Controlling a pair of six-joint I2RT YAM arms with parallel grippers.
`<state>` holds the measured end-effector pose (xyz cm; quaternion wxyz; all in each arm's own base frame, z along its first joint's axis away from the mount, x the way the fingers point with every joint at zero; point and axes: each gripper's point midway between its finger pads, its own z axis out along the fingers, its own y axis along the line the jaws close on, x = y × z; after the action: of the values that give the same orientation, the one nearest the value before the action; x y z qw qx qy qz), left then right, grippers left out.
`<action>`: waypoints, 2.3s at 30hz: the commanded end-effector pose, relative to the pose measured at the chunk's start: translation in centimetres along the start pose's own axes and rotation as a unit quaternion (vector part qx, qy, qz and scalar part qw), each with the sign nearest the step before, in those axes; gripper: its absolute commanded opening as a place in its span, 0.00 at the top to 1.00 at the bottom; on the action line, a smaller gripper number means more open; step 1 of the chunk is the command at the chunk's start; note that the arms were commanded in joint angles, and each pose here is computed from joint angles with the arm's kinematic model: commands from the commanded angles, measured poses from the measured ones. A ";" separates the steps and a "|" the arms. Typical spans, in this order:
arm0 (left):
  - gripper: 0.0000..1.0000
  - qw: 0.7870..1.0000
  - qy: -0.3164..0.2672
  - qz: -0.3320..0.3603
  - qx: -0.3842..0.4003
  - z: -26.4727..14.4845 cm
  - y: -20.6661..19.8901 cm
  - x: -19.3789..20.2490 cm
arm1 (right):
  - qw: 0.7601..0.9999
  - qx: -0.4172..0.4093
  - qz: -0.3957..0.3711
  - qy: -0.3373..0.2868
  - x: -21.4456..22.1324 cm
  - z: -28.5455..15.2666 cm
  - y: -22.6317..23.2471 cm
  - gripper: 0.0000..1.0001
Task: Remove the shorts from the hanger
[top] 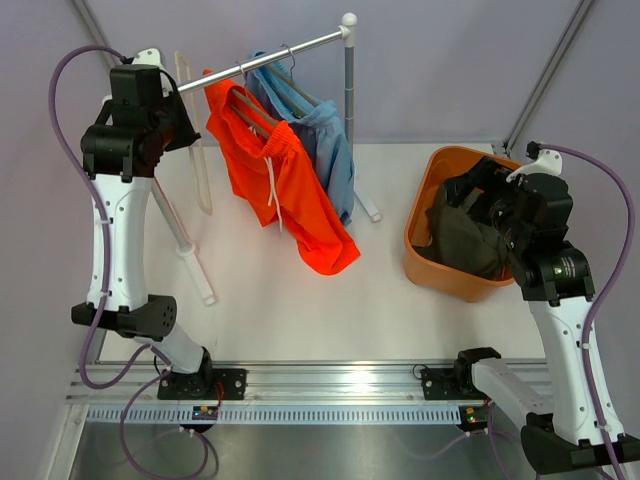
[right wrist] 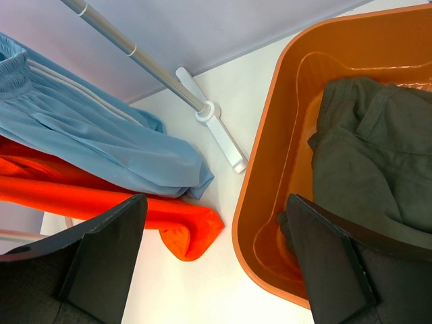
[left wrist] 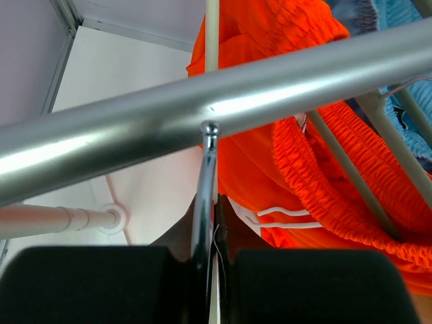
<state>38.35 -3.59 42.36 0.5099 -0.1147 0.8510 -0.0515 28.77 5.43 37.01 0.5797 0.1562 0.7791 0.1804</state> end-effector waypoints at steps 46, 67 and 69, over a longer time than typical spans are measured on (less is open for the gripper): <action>0.79 0.999 -0.014 -0.022 -0.028 1.4 3.8 2.9 | 1.000 -0.023 -0.003 0.020 2.0 -0.3 0.0 0.08; 0.40 0.991 -0.127 -0.023 -0.025 -8.4 4.6 0.9 | 1.000 -0.021 -0.004 0.020 2.1 -0.5 -0.1 0.08; 0.40 0.990 -0.141 -0.022 -0.010 -9.4 4.1 0.8 | 1.000 -0.020 -0.003 0.023 2.3 -0.4 -0.2 0.08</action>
<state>29.72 -0.19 43.98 0.5957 -0.1480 0.7884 -0.0398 27.79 6.16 34.48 0.5545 0.1423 0.7973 0.1912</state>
